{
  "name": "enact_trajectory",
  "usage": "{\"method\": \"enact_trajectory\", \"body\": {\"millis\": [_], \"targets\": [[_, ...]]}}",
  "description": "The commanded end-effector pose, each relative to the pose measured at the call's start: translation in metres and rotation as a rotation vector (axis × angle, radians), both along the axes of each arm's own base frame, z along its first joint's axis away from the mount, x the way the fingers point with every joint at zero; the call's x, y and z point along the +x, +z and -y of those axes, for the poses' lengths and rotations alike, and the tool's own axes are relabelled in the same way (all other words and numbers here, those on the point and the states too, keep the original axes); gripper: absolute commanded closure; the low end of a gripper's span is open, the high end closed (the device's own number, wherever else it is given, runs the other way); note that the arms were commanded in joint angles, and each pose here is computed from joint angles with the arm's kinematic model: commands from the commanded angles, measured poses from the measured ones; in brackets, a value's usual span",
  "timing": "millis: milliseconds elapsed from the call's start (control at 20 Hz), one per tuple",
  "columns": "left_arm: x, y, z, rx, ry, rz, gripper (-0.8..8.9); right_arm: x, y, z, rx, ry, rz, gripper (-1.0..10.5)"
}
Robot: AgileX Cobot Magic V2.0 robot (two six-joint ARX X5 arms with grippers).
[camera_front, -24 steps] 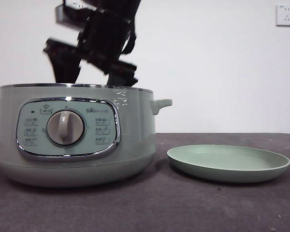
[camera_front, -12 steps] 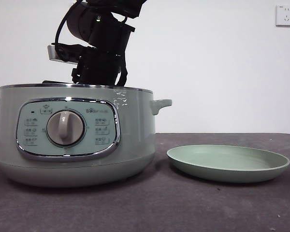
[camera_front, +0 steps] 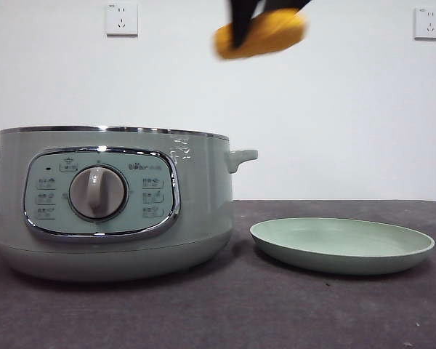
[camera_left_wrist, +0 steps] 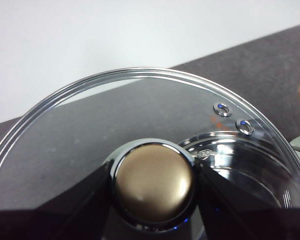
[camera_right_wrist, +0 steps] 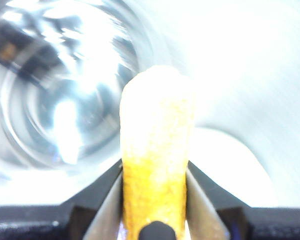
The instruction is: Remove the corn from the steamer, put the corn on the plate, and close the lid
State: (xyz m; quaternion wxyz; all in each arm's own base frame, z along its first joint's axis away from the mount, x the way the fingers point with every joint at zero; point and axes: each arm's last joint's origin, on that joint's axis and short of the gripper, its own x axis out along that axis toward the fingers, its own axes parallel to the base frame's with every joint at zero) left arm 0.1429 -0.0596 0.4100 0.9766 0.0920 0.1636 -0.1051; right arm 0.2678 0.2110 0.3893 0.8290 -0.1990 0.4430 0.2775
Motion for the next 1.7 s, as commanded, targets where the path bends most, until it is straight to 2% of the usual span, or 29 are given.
{"method": "enact_trajectory", "body": {"millis": [50, 200, 400, 850, 1000, 1250, 1350, 1550, 1700], "targets": [[0.007, 0.009, 0.005, -0.044, -0.052, 0.055, 8.22, -0.001, 0.003, 0.025, -0.025, -0.100, -0.073, 9.6], [0.017, 0.006, 0.011, -0.078, -0.105, 0.027, 8.22, 0.009, -0.007, 0.051, -0.063, -0.205, -0.154, 9.6], [0.020, 0.004, 0.014, -0.082, -0.124, 0.014, 8.22, 0.020, -0.048, 0.054, -0.097, -0.239, -0.212, 9.6], [0.019, 0.004, 0.013, -0.079, -0.124, 0.009, 8.22, 0.031, -0.177, 0.051, -0.018, -0.272, -0.136, 9.6], [0.019, 0.003, 0.013, -0.077, -0.124, 0.002, 8.22, 0.029, -0.203, 0.055, -0.001, -0.281, -0.118, 9.6], [0.019, 0.002, 0.013, -0.072, -0.124, -0.009, 8.22, 0.037, -0.225, 0.062, -0.034, -0.309, -0.167, 9.6], [0.019, 0.001, 0.013, -0.070, -0.124, -0.014, 8.22, 0.038, -0.230, 0.064, -0.047, -0.318, -0.188, 9.1], [0.019, 0.001, 0.013, -0.068, -0.124, -0.020, 8.22, 0.038, -0.231, 0.065, -0.052, -0.322, -0.196, 7.0], [0.019, 0.000, 0.013, -0.070, -0.131, -0.025, 8.22, 0.038, -0.230, 0.065, -0.049, -0.329, -0.196, 5.9]]}}
